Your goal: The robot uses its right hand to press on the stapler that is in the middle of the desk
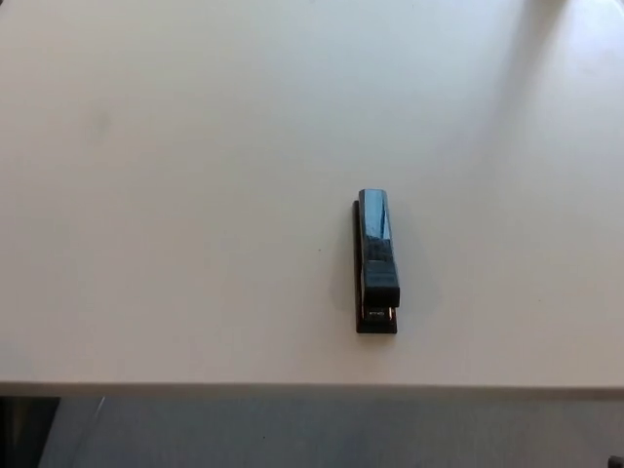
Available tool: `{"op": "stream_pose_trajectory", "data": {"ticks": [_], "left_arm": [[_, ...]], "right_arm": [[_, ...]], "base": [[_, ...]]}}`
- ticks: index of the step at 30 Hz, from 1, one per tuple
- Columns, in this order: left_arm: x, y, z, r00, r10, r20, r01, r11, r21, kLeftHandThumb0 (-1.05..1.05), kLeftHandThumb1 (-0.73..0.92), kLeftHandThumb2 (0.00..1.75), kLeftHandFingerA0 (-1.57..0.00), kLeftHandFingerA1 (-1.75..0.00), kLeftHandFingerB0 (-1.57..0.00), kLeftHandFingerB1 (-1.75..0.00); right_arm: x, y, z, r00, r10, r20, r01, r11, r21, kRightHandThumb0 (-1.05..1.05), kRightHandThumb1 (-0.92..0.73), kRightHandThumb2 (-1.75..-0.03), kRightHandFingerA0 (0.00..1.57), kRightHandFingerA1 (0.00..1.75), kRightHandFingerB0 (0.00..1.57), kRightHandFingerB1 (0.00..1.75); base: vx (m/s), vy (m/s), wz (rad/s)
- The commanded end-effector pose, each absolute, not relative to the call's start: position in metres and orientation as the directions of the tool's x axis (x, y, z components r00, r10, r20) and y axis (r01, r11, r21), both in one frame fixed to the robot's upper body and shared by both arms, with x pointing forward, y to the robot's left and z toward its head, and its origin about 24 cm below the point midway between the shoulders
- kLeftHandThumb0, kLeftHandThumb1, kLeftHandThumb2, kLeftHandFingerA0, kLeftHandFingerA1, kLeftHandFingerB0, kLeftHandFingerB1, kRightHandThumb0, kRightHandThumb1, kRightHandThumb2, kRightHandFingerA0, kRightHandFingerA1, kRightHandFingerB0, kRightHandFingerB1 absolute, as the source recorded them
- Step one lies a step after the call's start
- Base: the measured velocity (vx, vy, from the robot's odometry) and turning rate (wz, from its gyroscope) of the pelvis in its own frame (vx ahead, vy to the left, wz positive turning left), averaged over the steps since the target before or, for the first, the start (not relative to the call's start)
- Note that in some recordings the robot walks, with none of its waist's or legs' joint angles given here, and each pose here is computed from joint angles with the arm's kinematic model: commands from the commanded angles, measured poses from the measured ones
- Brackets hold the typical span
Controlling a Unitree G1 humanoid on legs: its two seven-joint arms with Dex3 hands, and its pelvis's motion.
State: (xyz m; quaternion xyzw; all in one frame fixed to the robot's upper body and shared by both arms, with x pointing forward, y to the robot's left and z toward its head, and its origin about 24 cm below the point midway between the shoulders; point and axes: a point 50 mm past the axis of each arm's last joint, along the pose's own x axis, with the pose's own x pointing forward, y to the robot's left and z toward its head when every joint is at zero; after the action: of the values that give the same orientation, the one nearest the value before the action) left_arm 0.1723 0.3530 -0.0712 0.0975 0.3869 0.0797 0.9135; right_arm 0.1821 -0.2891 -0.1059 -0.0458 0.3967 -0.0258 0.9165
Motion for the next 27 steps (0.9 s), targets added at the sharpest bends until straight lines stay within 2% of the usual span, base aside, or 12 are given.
{"op": "stream_pose_trajectory", "data": {"ticks": [1, 4, 5, 7, 8, 9, 10, 11, 13, 16, 19, 27], "left_arm": [[0.172, 0.360, -0.065, 0.716, 0.198, -0.670, -0.065, 0.974, 0.218, -0.49, 0.88, 1.05, -0.01, -0.39, -0.01, -0.31], [0.171, 0.360, -0.065, 0.716, 0.198, -0.670, -0.066, 0.974, 0.217, -0.49, 0.88, 1.05, -0.01, -0.39, -0.01, -0.31], [0.174, 0.364, -0.065, 0.667, 0.237, -0.706, -0.076, 0.965, 0.251, -0.58, 0.92, 1.11, 0.00, -0.20, 0.00, -0.19], [0.173, 0.362, -0.063, 0.716, 0.194, -0.670, -0.033, 0.969, 0.244, -0.43, 0.92, 0.95, 0.00, -0.23, 0.00, -0.16], [0.173, 0.361, -0.063, 0.718, 0.199, -0.667, -0.054, 0.971, 0.232, -0.44, 0.92, 0.93, 0.00, -0.23, 0.00, -0.18], [0.173, 0.361, -0.064, 0.713, 0.209, -0.669, -0.060, 0.969, 0.238, -0.51, 0.92, 0.96, -0.03, -0.27, -0.03, -0.24], [0.173, 0.362, -0.064, 0.711, 0.211, -0.670, -0.072, 0.971, 0.229, -0.51, 0.92, 0.94, -0.04, -0.30, -0.04, -0.25], [0.173, 0.362, -0.065, 0.707, 0.215, -0.673, -0.078, 0.970, 0.229, -0.50, 0.92, 0.95, -0.04, -0.31, -0.03, -0.27], [0.173, 0.362, -0.065, 0.704, 0.219, -0.675, -0.082, 0.970, 0.229, -0.51, 0.91, 0.96, -0.03, -0.28, -0.02, -0.27], [0.173, 0.361, -0.065, 0.708, 0.213, -0.674, -0.084, 0.972, 0.219, -0.47, 0.92, 0.93, 0.00, -0.20, 0.00, -0.19], [0.173, 0.361, -0.065, 0.712, 0.211, -0.670, -0.077, 0.972, 0.224, -0.50, 0.92, 0.95, -0.02, -0.22, -0.02, -0.22], [0.176, 0.364, -0.061, 0.716, 0.213, -0.665, -0.073, 0.970, 0.232, -0.50, 0.92, 0.95, -0.03, -0.26, -0.04, -0.24]], "right_arm": [[0.183, -0.297, -0.100, 0.717, -0.070, -0.694, 0.006, 0.995, -0.095, -0.92, -0.92, -1.19, 0.00, 0.09, 0.00, 0.06], [0.183, -0.296, -0.100, 0.718, -0.067, -0.693, 0.003, 0.996, -0.094, -0.92, -0.92, -1.19, 0.00, 0.09, 0.00, 0.06], [0.166, -0.355, -0.082, 0.584, -0.526, -0.618, 0.470, 0.840, -0.271, -0.27, -0.69, -1.05, 0.98, 0.90, 0.00, 0.41], [0.159, -0.366, -0.079, 0.535, -0.604, -0.591, 0.594, 0.766, -0.245, -0.23, -0.67, -1.04, 0.94, 1.01, 0.06, 0.44], [0.155, -0.370, -0.077, 0.524, -0.621, -0.582, 0.638, 0.739, -0.214, -0.25, -0.89, -0.67, 0.80, 1.22, 0.20, 0.31], [0.144, -0.377, -0.076, 0.515, -0.635, -0.575, 0.700, 0.699, -0.145, -0.08, -0.92, -0.70, 0.64, 1.29, 0.19, 0.30], [0.136, -0.382, -0.076, 0.502, -0.644, -0.578, 0.704, 0.692, -0.160, 0.11, -0.90, -0.67, 0.61, 1.24, 0.23, 0.30], [0.126, -0.386, -0.075, 0.438, -0.715, -0.545, 0.723, 0.641, -0.258, 0.07, -0.82, -0.65, 0.91, 0.90, 0.34, 0.33], [0.118, -0.391, -0.075, 0.421, -0.730, -0.538, 0.751, 0.613, -0.245, 0.07, -0.82, -0.62, 0.99, 0.82, 0.36, 0.32], [0.084, -0.407, -0.070, 0.295, -0.817, -0.496, 0.892, 0.422, -0.164, 0.00, -0.82, -0.65, 1.12, 0.78, 0.65, 0.43], [0.068, -0.424, -0.059, 0.209, -0.858, -0.469, 0.948, 0.295, -0.118, -0.04, -0.63, -0.60, 1.06, 0.65, 0.76, 0.50], [0.043, -0.478, 0.003, -0.044, -0.963, -0.266, 0.995, -0.068, 0.079, -0.05, -0.72, -0.63, 1.06, 0.68, 0.78, 0.55]], "base": [[0.00, 0.000, 0.00], [0.00, 0.000, 0.00], [0.00, 0.000, 0.00], [0.00, 0.000, 0.00], [0.00, 0.000, 0.00], [0.00, 0.000, 0.00], [0.00, 0.000, 0.00], [0.00, 0.000, 0.00], [0.00, 0.000, 0.00], [0.00, 0.000, 0.00], [0.00, 0.000, 0.00], [0.00, 0.000, 0.00]]}}
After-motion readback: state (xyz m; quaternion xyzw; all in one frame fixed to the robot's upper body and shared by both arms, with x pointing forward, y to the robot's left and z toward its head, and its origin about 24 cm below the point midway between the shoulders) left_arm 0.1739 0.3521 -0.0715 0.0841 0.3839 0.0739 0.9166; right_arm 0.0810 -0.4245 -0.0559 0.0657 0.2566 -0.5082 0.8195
